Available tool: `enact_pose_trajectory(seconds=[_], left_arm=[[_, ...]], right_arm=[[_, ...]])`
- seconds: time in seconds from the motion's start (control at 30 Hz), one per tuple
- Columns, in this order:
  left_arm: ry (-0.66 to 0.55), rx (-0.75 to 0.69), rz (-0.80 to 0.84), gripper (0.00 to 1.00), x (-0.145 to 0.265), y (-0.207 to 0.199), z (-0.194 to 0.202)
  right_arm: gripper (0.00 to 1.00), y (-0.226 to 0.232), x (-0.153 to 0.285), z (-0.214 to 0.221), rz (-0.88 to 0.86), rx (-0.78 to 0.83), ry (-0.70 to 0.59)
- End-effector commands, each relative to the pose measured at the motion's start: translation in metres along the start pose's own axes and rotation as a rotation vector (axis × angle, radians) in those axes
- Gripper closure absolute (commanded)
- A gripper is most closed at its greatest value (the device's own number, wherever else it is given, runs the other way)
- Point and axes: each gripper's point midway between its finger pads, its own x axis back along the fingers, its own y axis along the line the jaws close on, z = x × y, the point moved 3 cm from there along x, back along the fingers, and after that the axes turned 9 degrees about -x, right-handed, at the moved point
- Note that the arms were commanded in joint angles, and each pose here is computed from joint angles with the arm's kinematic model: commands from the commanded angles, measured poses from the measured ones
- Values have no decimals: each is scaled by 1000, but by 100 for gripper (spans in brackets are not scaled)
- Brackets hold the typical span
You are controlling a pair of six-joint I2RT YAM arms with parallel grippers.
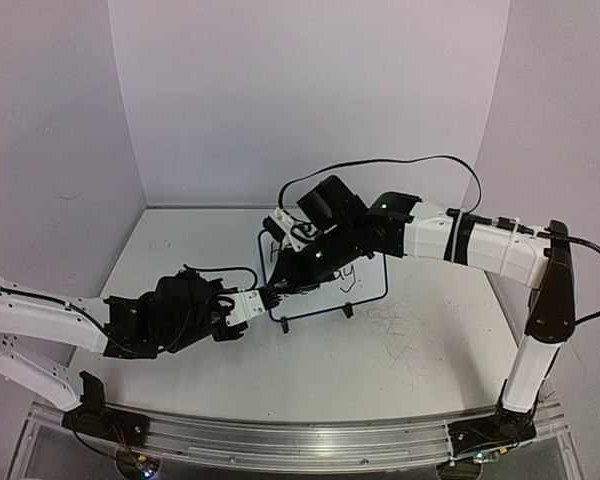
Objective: Write a sentence on the whiteboard
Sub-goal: Insert the whiteboard marker without the cap into the pen cap.
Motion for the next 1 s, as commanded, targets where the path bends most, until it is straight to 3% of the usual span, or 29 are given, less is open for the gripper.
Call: enact_pose_trajectory(seconds=[0.0,0.17,0.37,0.67,0.97], left_arm=[[-207,190,-149,100,28,41,-41],[-132,305,-179,100,33,33,-12],[-87,448,-199,100,40,23,14],[-5,750,-271,100,45,18,46],[94,974,-351,100,42,12,77]], right_arm=[[87,22,21,-14,1,87,-145],[56,14,63,-30,76,101,-291],[27,0,131,-56,144,72,-494],[9,-24,238,-58,352,62,-845],[3,-35,256,-49,417,66,-906]])
